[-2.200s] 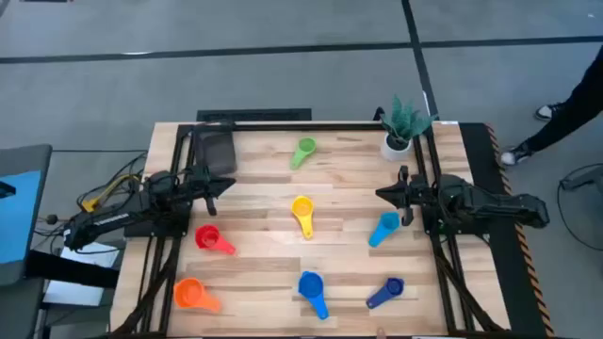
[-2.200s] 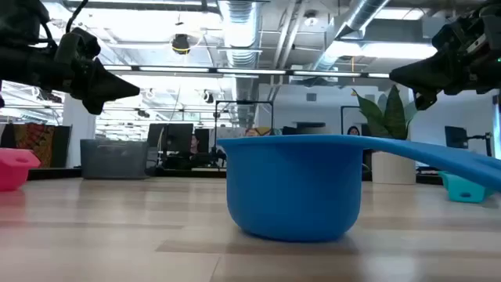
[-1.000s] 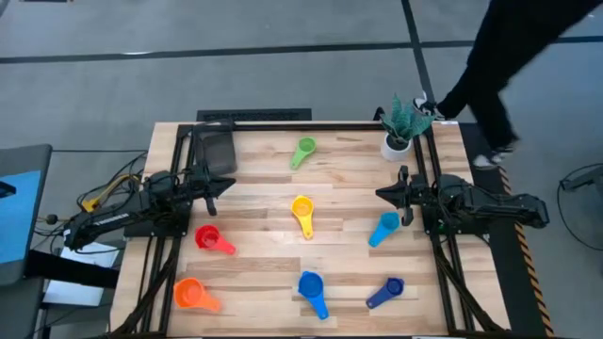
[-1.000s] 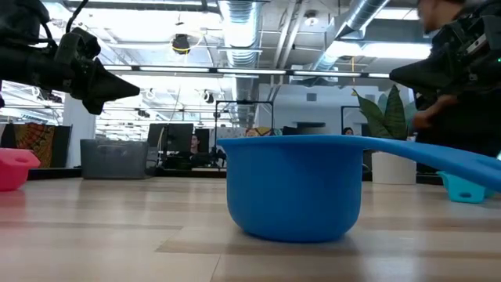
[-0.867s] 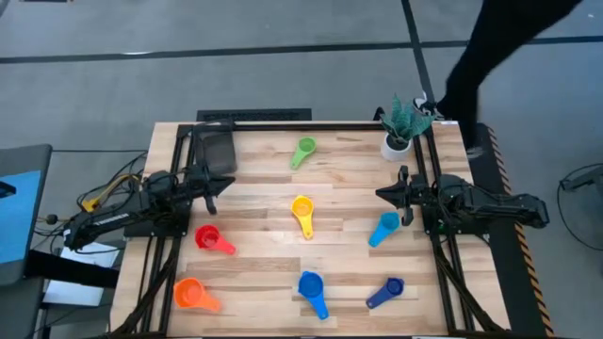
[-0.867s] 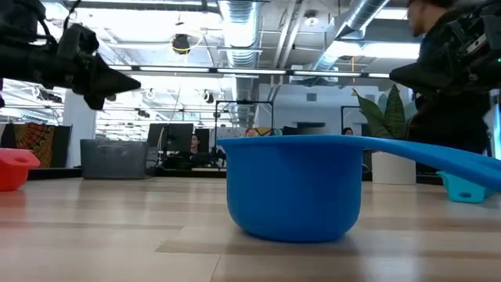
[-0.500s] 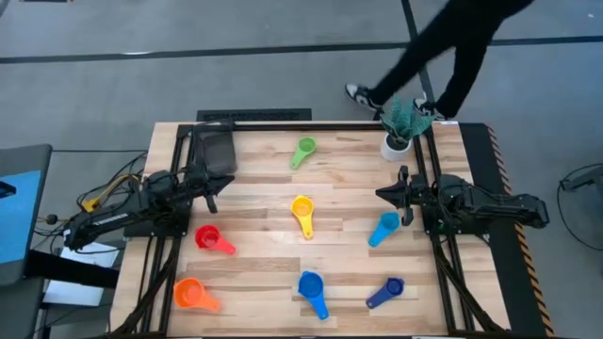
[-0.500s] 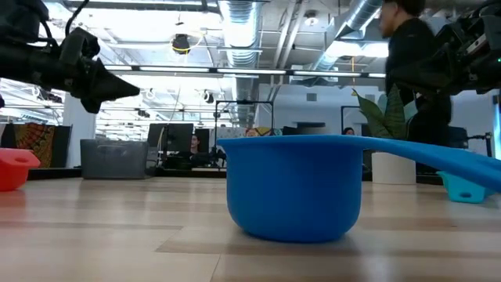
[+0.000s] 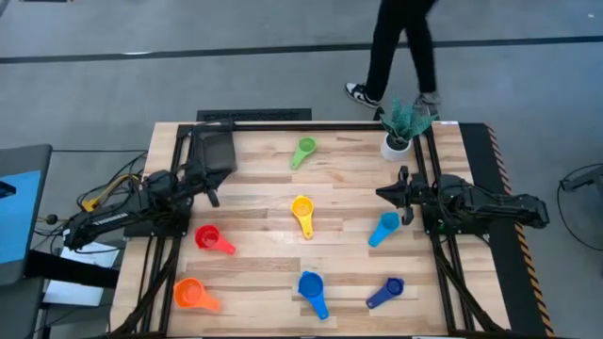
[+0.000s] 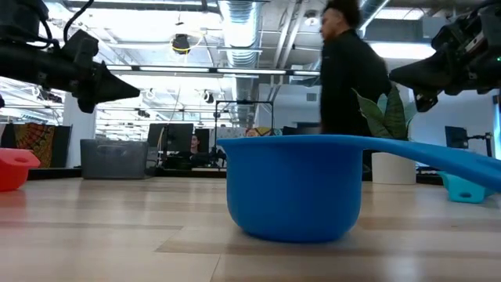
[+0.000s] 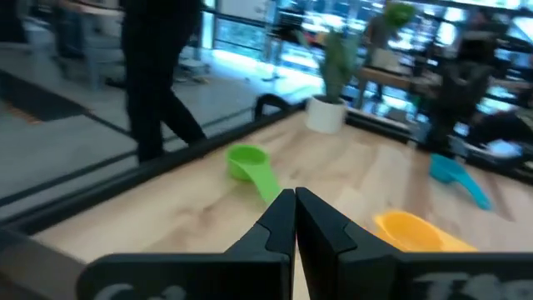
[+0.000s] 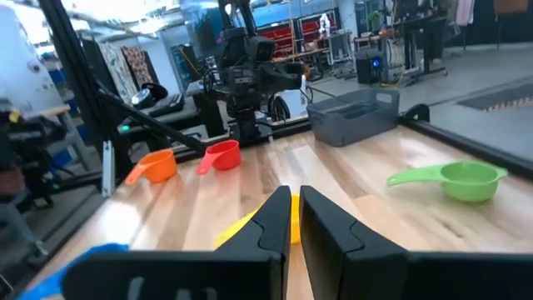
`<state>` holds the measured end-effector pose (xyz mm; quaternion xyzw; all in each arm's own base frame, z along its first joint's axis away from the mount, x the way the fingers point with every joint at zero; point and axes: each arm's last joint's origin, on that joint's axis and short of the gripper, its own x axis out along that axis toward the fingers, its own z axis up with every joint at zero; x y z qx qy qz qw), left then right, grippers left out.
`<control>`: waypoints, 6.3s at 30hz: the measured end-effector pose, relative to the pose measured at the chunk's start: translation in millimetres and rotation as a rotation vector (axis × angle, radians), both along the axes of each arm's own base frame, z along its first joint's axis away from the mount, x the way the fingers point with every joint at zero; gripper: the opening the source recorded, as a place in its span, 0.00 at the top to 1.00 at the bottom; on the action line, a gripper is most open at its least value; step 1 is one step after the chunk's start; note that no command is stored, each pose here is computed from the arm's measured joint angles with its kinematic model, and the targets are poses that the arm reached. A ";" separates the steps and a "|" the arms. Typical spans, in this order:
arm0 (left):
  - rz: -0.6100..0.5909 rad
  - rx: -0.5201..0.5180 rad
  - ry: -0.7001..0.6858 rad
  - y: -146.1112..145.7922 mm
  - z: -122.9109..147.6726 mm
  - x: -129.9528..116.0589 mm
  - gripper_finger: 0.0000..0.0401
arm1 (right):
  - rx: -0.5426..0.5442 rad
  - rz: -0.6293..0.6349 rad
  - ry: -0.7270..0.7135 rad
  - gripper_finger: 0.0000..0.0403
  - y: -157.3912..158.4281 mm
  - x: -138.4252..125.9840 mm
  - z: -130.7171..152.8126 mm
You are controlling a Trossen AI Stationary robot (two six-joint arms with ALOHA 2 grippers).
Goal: Nest measuring cups in basket
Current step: Stack the red measuring cup on top of the orange measuring cup
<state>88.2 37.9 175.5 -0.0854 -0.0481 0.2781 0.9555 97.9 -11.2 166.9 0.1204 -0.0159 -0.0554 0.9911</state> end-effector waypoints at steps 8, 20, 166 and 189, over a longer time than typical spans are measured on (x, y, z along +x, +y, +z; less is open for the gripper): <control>0.104 0.159 0.068 2.5 -0.9 -0.7 1.00 | 0.025 -0.240 -0.092 0.86 -8.3 -2.3 8.2; 0.389 0.169 0.069 10.9 2.5 -7.9 1.00 | 0.110 -0.480 -0.086 0.86 -21.6 -6.5 4.3; -0.569 -0.211 1.722 -79.1 -6.9 93.1 0.89 | -0.028 -0.297 0.337 0.47 19.7 232.1 39.6; -0.649 -0.133 1.660 -82.6 23.1 106.3 1.00 | -0.042 -0.274 0.334 0.55 35.1 231.0 39.8</control>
